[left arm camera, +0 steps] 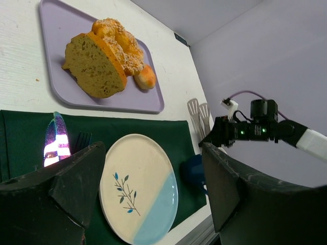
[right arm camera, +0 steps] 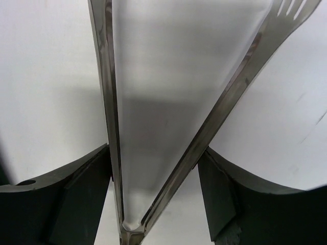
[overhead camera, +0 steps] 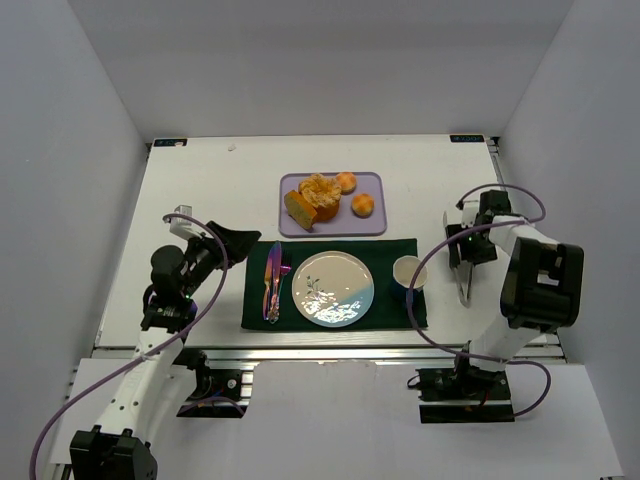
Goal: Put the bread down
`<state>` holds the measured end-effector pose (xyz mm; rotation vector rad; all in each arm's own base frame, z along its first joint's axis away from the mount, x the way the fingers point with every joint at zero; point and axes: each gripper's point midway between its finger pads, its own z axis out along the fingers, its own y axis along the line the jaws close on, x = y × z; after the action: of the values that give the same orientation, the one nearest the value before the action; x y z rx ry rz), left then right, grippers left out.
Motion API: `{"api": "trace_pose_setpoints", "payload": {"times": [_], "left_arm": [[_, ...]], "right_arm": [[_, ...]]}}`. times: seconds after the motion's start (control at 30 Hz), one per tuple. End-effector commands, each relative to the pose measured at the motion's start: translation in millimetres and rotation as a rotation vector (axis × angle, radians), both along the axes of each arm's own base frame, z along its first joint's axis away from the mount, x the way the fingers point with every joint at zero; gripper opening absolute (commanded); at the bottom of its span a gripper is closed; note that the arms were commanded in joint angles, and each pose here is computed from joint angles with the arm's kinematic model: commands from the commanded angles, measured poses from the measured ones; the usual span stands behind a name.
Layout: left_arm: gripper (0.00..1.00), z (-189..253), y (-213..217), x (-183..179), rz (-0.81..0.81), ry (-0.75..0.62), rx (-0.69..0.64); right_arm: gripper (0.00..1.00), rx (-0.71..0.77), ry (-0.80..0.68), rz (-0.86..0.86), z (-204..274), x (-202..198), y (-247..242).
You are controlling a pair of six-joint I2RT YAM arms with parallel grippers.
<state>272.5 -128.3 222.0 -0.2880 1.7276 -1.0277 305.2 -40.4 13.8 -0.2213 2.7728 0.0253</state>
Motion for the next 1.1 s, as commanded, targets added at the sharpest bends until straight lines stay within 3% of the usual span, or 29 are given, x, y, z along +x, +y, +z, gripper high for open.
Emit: {"api": "trace_pose_setpoints", "payload": {"times": [0.0, 0.13, 0.27, 0.37, 0.63, 0.93, 1.03, 1.07], "left_arm": [[0.85, 18.6, 0.8, 1.6, 0.009, -0.034, -0.008], [0.85, 16.4, 1.0, 2.3, 0.010, -0.022, -0.006], [0.85, 18.9, 3.5, -0.1, 0.026, -0.026, -0.010], [0.85, 22.8, 7.0, -3.3, 0.047, -0.034, -0.015], [0.85, 23.9, 10.4, -7.8, 0.068, -0.029, -0.021], [0.85, 27.8, 6.9, -3.2, 0.048, -0.030, -0.016], [0.85, 29.3, 6.3, -1.6, 0.045, -0.029, -0.016], [0.85, 29.4, 6.5, -1.5, 0.046, -0.027, -0.016]], "right_arm": [[0.70, -0.035, -0.086, 0.057, 3.6, 50.6, -8.9], [0.72, -0.046, -0.101, 0.094, 0.3, 83.7, -9.7], [0.82, -0.037, -0.111, 0.112, 2.6, 99.8, -7.2], [0.89, -0.024, -0.101, 0.123, -0.4, 96.7, -3.9], [0.89, 0.021, -0.079, 0.115, -8.8, 65.2, 6.0], [0.82, 0.021, -0.074, 0.090, -20.9, 58.5, 6.1], [0.71, 0.010, -0.088, 0.089, -22.0, 70.4, 2.9], [0.57, 0.005, -0.091, 0.092, -21.7, 73.5, 2.4]]}}
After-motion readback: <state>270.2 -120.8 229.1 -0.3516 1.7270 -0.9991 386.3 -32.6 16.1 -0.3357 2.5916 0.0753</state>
